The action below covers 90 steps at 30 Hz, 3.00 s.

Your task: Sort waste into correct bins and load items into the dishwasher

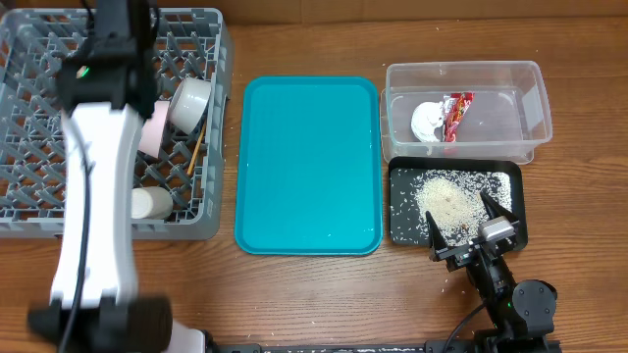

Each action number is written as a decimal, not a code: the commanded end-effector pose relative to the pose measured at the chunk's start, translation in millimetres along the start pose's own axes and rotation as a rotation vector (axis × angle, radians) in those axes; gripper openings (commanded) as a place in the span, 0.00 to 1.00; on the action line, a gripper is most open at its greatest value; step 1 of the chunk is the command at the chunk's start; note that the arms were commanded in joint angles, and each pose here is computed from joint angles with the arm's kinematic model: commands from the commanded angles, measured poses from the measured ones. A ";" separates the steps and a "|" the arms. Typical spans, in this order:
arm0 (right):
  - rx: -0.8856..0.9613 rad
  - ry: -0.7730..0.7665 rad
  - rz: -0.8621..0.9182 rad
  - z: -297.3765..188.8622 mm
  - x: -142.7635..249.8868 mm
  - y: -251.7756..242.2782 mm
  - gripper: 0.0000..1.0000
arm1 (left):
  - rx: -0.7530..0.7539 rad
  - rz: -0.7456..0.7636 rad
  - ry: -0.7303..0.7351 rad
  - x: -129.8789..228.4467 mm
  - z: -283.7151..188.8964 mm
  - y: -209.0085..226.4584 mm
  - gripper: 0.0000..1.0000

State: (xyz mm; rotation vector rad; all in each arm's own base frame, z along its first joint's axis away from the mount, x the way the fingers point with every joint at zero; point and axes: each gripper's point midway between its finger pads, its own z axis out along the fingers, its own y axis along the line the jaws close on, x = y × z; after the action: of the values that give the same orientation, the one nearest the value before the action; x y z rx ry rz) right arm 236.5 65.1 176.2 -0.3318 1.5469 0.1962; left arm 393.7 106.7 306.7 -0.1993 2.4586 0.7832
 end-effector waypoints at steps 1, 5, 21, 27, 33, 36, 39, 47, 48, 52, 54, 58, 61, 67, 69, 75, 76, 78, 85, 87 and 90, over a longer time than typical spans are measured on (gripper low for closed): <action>0.002 -0.006 0.002 0.1 1.2 0.0 1.00 | 0.468 -0.129 -0.084 1.6 -70.2 -50.4 0.85; 0.001 -0.006 0.002 0.1 1.0 0.1 1.00 | 0.835 -0.155 -0.105 12.9 -141.6 -87.9 1.00; 0.001 -0.006 0.002 0.1 1.0 0.1 1.00 | 1.167 -0.067 -0.079 46.8 -227.5 -120.6 1.00; 0.001 -0.006 0.002 0.1 1.2 0.1 1.00 | 0.935 0.037 -0.548 -0.8 -247.4 -74.2 1.00; 0.001 -0.006 0.002 0.1 1.2 0.1 1.00 | 0.828 0.067 -0.861 6.4 -275.0 -41.1 1.00; 0.002 -0.006 0.002 0.1 1.2 0.0 1.00 | 0.786 0.026 -0.910 33.1 -266.1 -32.9 1.00; 0.001 -0.006 0.002 0.1 1.2 0.1 1.00 | 0.766 0.007 -0.929 62.4 -250.1 -35.3 0.99; 0.001 -0.006 0.002 0.1 1.2 0.1 1.00 | 0.800 -0.126 -0.995 124.4 -211.9 -57.0 1.00; 0.001 -0.006 0.002 0.1 1.2 0.1 0.99 | 0.807 -0.153 -1.003 129.4 -206.7 -59.7 1.00; 0.001 -0.006 0.002 0.1 1.2 0.1 1.00 | 0.816 -0.270 -1.041 145.5 -182.3 -70.1 1.00; 0.001 -0.006 0.002 0.1 1.2 0.1 1.00 | 0.825 -0.302 -1.061 156.2 -164.6 -82.8 1.00; 0.002 -0.006 0.002 0.0 1.0 0.0 1.00 | 0.846 -0.297 -1.064 169.2 -141.1 -105.1 1.00; 0.002 -0.006 0.002 0.1 1.2 0.0 1.00 | 0.847 -0.296 -1.059 175.9 -124.9 -117.6 0.99; 0.001 -0.006 0.002 0.1 1.2 0.1 1.00 | 0.846 -0.294 -1.051 184.1 -97.9 -138.8 1.00; 0.001 -0.006 0.002 0.1 1.2 0.1 1.00 | 0.847 -0.296 -1.056 187.3 -89.7 -145.4 1.00; 0.001 -0.006 0.002 0.1 1.0 0.1 1.00 | 0.848 -0.280 -1.008 193.0 -81.6 -151.2 1.00; 0.002 -0.006 0.002 0.0 1.0 0.0 1.00 | 0.849 -0.276 -0.994 194.8 -79.2 -152.9 1.00; 0.002 -0.006 0.002 0.1 1.2 0.0 1.00 | 0.851 -0.261 -0.942 201.7 -70.5 -159.1 1.00; 0.002 -0.006 0.002 0.1 1.2 0.0 1.00 | 0.849 -0.251 -0.903 206.9 -63.8 -163.3 1.00; 0.001 -0.006 0.002 0.1 1.2 0.1 1.00 | 0.849 -0.251 -0.903 206.9 -63.7 -163.4 1.00; 0.001 -0.006 0.002 0.1 1.2 0.1 1.00 | 0.849 -0.251 -0.903 206.9 -63.7 -163.4 1.00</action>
State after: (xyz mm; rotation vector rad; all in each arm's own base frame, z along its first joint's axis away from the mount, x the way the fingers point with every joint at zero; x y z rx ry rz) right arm 236.5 65.1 176.3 -0.3318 1.5465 0.1962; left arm 238.3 -62.1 158.5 0.1686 1.6404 -0.2916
